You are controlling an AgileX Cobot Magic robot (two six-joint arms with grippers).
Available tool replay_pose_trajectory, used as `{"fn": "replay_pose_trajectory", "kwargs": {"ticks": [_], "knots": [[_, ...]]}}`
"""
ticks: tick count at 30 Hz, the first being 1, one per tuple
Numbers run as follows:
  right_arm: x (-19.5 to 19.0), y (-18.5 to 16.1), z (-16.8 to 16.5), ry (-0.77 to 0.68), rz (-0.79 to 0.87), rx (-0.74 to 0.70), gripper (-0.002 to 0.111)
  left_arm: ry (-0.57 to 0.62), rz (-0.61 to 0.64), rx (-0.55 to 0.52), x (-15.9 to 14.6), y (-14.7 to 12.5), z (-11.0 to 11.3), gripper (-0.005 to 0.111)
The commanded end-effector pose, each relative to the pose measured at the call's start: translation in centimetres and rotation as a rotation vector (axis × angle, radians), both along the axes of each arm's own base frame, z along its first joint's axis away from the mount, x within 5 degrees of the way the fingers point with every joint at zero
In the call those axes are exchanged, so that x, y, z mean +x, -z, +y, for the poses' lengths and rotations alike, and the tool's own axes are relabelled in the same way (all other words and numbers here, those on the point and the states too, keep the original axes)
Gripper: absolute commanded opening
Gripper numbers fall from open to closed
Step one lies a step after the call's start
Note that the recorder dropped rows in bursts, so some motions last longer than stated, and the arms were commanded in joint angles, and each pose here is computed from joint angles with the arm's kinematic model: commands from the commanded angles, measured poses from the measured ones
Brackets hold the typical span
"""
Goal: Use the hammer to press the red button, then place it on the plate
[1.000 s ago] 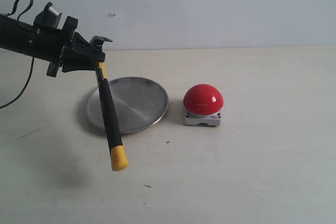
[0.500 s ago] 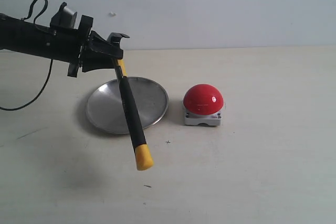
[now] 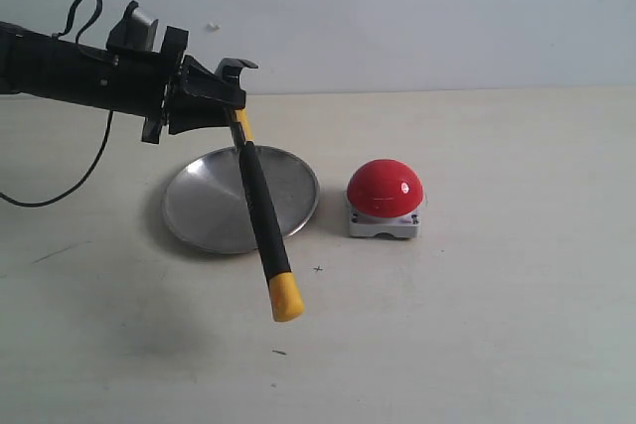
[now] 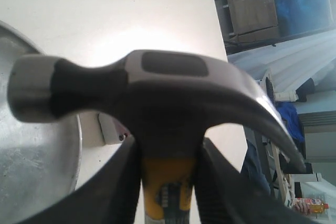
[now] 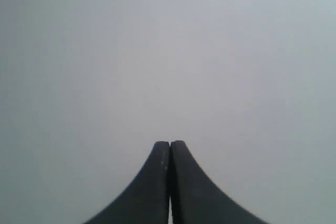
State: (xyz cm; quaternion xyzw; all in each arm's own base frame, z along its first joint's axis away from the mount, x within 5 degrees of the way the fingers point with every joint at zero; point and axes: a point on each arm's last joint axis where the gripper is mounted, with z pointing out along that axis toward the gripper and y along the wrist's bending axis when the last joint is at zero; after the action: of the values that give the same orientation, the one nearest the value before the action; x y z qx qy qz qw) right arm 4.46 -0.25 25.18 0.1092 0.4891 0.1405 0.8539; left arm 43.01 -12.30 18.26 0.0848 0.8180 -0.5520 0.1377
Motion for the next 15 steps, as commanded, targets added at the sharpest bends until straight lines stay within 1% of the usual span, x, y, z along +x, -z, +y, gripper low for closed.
{"fn": "replay_pose_trajectory", "kwargs": {"ticks": [1, 8, 10, 11, 13, 15], "knots": [[-0.7, -0.9, 0.0, -0.001, -0.139, 0.000, 0.000, -0.002, -0.023, -0.067, -0.1, -1.8, -0.2, 0.000], [-1.0, -1.5, -0.2, 0.023, -0.194, 0.018, 0.000, -0.002, -0.025, -0.066, -0.1, -1.8, -0.2, 0.000], [-0.2, -2.5, -0.1, 0.031, -0.125, -0.029, 0.000, -0.002, -0.025, -0.066, -0.1, -1.8, -0.2, 0.000], [0.2, -3.2, -0.1, 0.025, -0.084, -0.030, 0.000, -0.002, -0.025, -0.066, -0.1, -1.8, -0.2, 0.000], [2.0, -4.4, -0.1, 0.002, 0.060, 0.008, 0.000, -0.002, -0.025, -0.066, -0.1, -1.8, -0.2, 0.000], [4.3, -5.4, -0.2, -0.008, 0.202, 0.013, 0.000, -0.003, -0.025, -0.068, -0.1, -1.8, -0.2, 0.000]]}}
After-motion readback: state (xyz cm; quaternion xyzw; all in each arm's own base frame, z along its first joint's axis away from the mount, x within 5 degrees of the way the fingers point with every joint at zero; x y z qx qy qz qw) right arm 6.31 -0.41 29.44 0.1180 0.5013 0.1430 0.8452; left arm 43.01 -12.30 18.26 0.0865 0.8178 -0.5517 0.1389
